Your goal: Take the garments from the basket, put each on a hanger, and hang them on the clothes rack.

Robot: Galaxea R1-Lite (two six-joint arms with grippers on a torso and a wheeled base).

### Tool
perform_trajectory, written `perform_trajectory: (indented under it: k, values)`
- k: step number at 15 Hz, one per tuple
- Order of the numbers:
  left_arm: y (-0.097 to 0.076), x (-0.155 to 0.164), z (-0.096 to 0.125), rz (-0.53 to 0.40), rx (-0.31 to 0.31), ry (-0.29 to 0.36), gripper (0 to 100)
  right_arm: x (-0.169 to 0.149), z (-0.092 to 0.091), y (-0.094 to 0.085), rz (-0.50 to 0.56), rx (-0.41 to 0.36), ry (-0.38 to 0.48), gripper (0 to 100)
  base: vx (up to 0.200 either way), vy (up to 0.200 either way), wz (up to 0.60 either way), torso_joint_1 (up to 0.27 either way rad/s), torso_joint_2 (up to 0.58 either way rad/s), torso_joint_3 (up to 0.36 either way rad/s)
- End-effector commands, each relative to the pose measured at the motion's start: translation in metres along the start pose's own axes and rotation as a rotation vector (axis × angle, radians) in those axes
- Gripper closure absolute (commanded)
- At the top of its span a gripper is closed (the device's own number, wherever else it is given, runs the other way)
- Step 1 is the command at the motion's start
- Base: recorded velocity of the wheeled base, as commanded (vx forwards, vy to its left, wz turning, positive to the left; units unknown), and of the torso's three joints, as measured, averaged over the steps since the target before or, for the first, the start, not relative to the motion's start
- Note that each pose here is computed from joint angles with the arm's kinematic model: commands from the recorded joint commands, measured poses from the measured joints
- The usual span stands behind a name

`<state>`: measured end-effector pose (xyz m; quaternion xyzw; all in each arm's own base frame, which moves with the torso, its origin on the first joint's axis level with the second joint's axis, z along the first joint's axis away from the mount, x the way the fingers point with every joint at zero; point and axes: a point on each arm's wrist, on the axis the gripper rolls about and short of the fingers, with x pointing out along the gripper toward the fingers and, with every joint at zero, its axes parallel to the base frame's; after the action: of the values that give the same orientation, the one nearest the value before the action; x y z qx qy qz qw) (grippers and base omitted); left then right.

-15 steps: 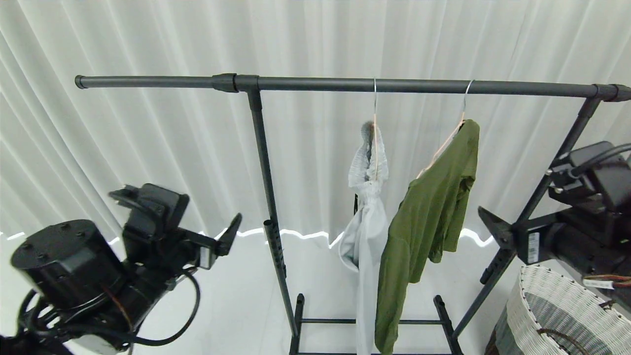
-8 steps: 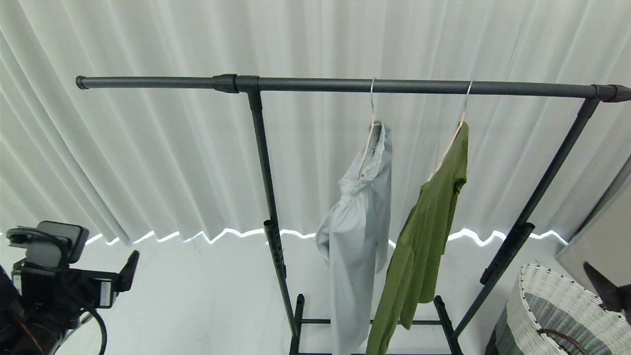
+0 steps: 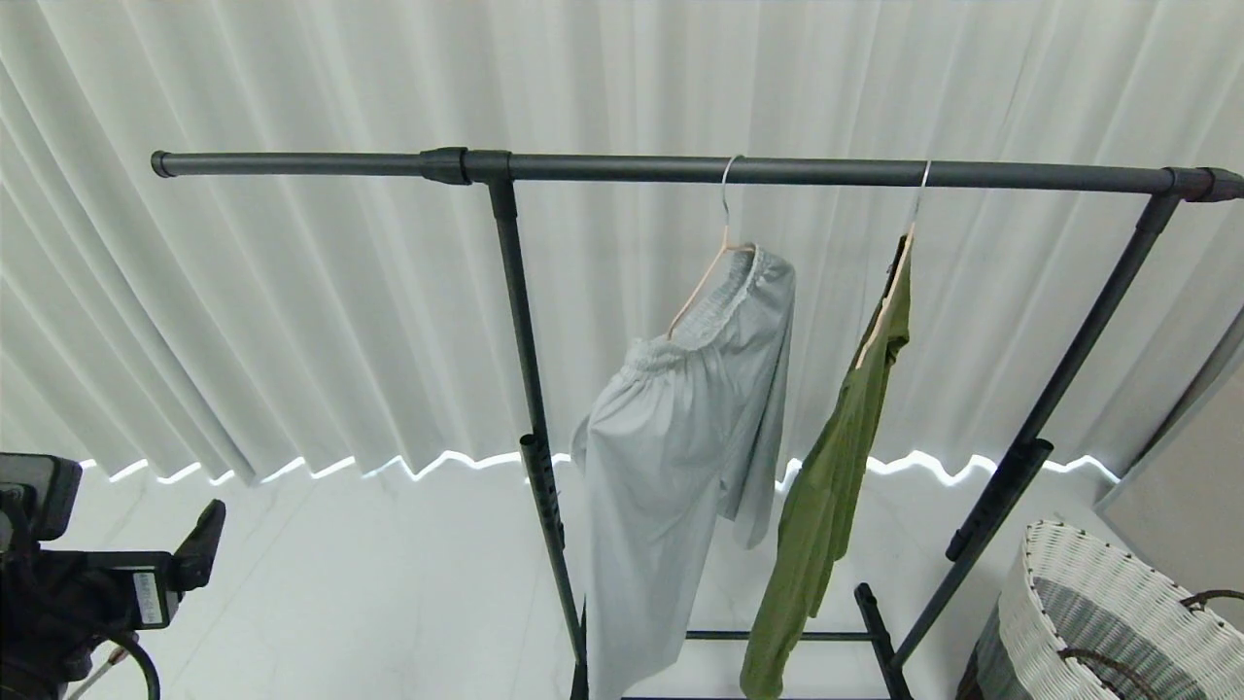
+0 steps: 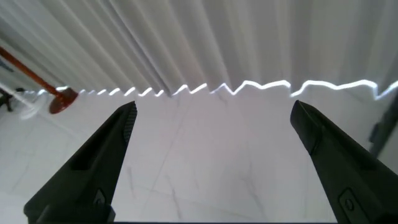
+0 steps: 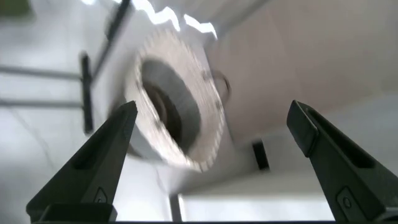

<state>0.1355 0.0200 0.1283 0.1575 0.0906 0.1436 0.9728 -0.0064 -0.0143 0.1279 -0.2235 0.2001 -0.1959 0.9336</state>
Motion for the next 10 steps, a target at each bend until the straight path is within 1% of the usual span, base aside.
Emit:
perform_trajectory:
  k: [1, 2, 3, 5, 6, 7, 8, 9, 10]
  values:
    - [-0.007, -0.038, 0.008, -0.134, -0.089, -0.098, 0, -0.018, -0.012, -0.006, -0.12, 0.107, -0.057, 0, 0.0, 0.0, 0.0, 0.0, 0.0, 0.0]
    - [-0.007, -0.049, 0.004, -0.172, -0.109, -0.087, 0, -0.02, -0.014, -0.005, -0.146, 0.117, -0.047, 0, 0.0, 0.0, 0.0, 0.0, 0.0, 0.0]
    - [-0.006, -0.054, 0.002, -0.184, -0.114, -0.083, 0, -0.02, -0.015, -0.004, -0.155, 0.119, -0.042, 0, 0.0, 0.0, 0.0, 0.0, 0.0, 0.0]
    - [-0.005, -0.081, -0.013, -0.283, -0.092, -0.074, 0, -0.024, -0.025, -0.001, -0.17, 0.126, -0.014, 0, 0.0, 0.0, 0.0, 0.0, 0.0, 0.0]
    - [-0.004, -0.086, -0.016, -0.3, -0.09, -0.077, 0, -0.024, -0.027, -0.001, -0.168, 0.126, -0.011, 0, 0.0, 0.0, 0.0, 0.0, 0.0, 0.0]
    - [0.0, -0.1, -0.028, -0.317, -0.074, -0.07, 0, -0.027, -0.033, 0.001, -0.171, 0.128, -0.006, 0, 0.0, 0.0, 0.0, 0.0, 0.0, 0.0]
    - [0.002, -0.108, -0.037, -0.308, -0.062, -0.061, 0, -0.028, -0.037, 0.002, -0.178, 0.127, 0.002, 0, 0.0, 0.0, 0.0, 0.0, 0.0, 0.0]
    - [0.005, -0.118, -0.052, -0.269, -0.038, -0.021, 0, -0.029, -0.042, 0.004, -0.185, 0.127, 0.034, 0, 0.0, 0.0, 0.0, 0.0, 0.0, 0.0]
    - [0.008, -0.126, -0.064, -0.192, -0.013, 0.017, 0, -0.029, -0.043, 0.005, -0.18, 0.13, 0.046, 0, 0.0, 0.0, 0.0, 0.0, 0.0, 0.0]
